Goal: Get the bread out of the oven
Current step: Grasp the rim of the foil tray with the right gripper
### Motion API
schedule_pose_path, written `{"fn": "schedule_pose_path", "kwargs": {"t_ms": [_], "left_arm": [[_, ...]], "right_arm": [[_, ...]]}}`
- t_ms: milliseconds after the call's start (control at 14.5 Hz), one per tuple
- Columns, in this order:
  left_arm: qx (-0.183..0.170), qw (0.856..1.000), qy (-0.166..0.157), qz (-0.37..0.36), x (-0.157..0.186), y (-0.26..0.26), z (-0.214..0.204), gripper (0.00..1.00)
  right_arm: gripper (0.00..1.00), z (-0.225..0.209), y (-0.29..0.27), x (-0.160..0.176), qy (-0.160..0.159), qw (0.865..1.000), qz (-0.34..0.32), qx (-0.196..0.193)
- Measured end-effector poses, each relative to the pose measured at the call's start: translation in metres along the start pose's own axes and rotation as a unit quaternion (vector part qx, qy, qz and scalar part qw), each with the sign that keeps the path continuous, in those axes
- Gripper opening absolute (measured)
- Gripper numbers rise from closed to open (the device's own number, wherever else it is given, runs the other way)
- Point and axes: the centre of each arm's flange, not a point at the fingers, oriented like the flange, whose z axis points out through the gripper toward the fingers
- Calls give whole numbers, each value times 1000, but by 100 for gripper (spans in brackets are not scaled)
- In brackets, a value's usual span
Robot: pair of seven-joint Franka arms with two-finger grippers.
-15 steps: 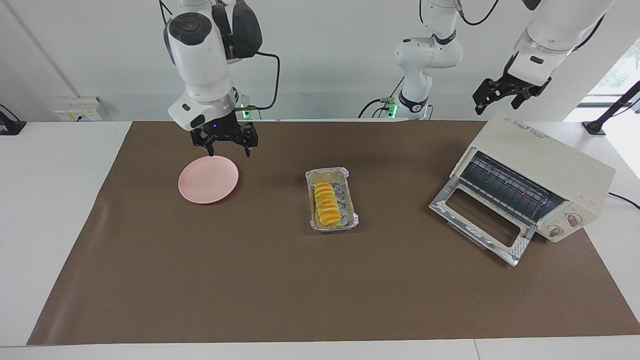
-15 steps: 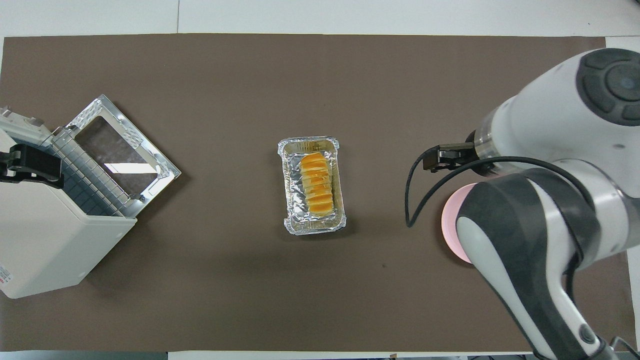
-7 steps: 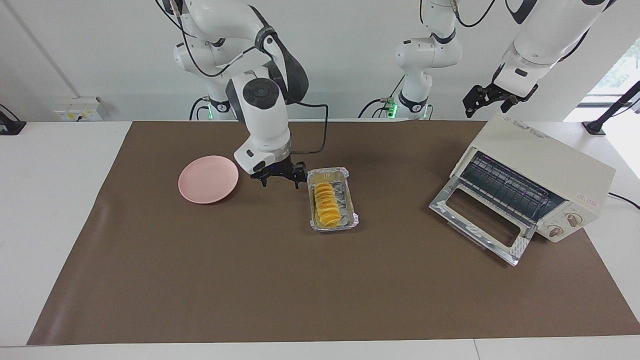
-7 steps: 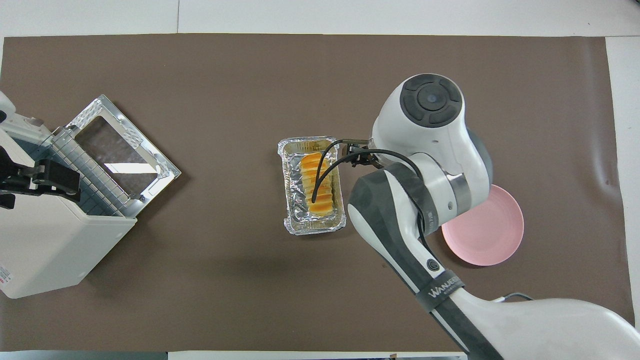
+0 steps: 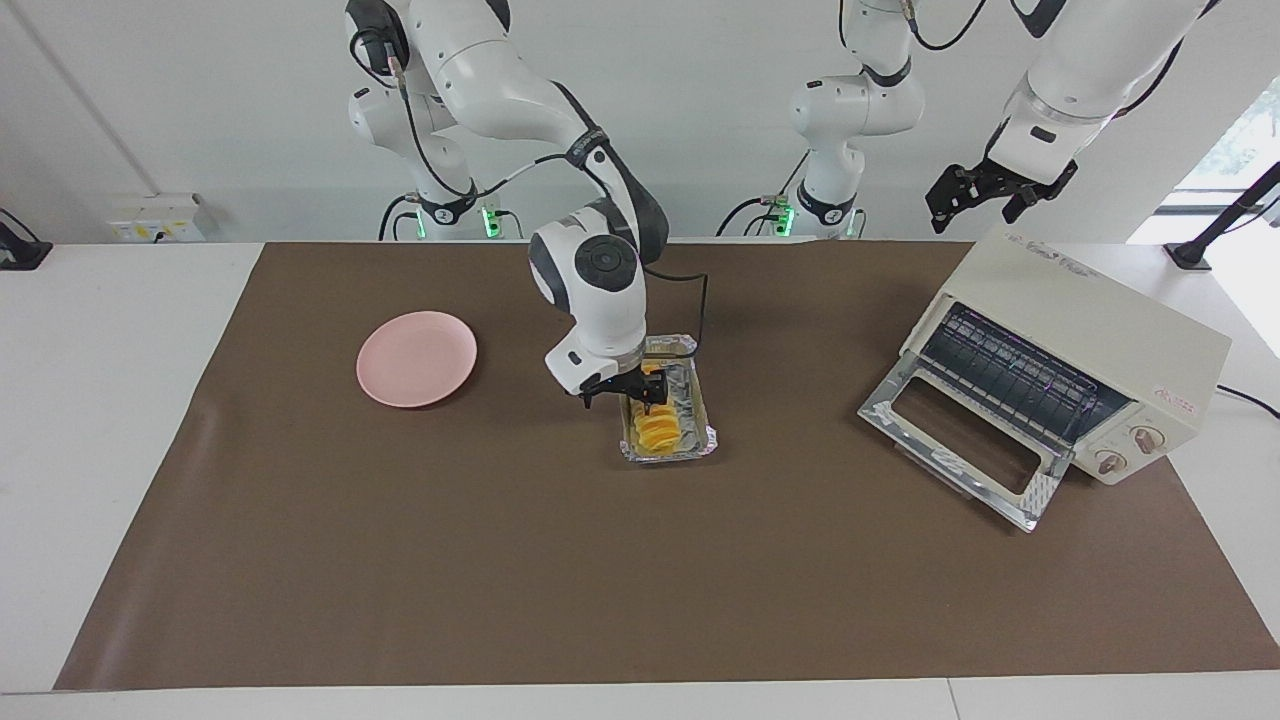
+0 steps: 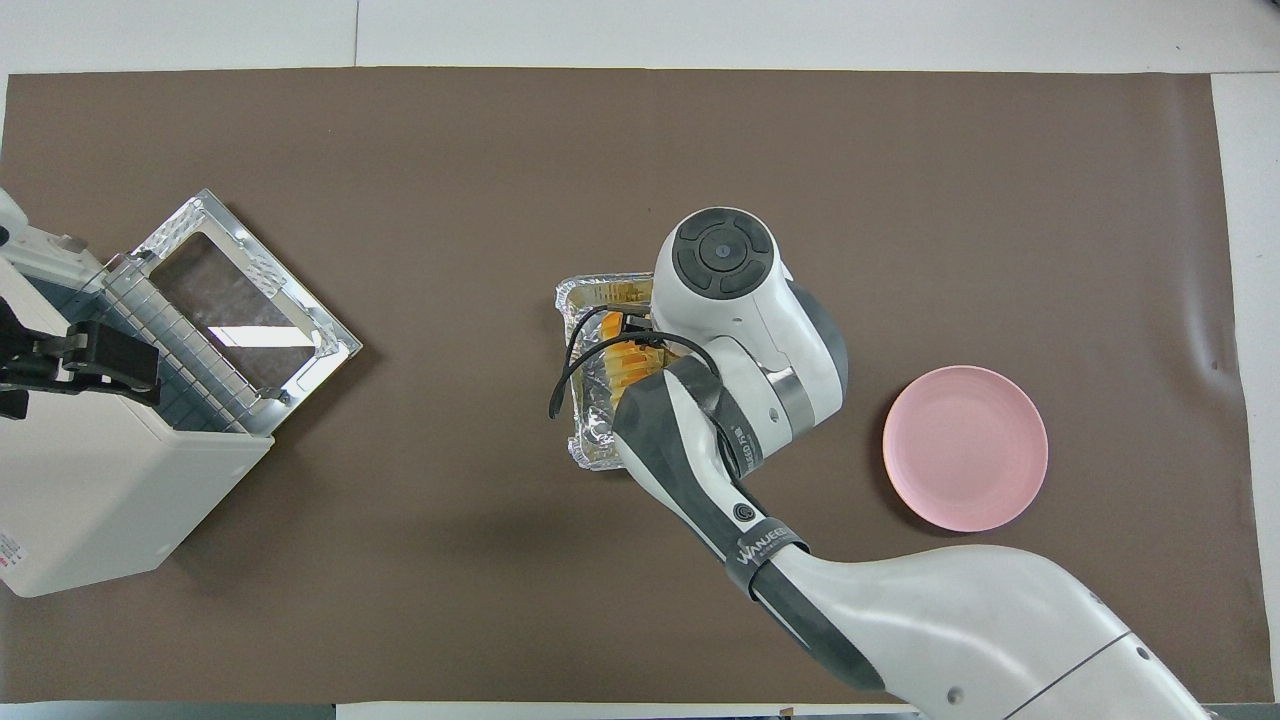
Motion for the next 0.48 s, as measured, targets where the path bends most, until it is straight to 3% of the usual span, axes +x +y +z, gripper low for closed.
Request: {"fn": "schedule_pose_path", "kwargs": {"t_ms": [344,482], "left_arm": [[3,1000,-18,4,4,4,22,100],[3,1000,-16,4,3,4,21,100]], "right_arm": [[92,19,4,-3,12,1000,1,9],[73,22,5,-4,12,1000,-5,9]]}}
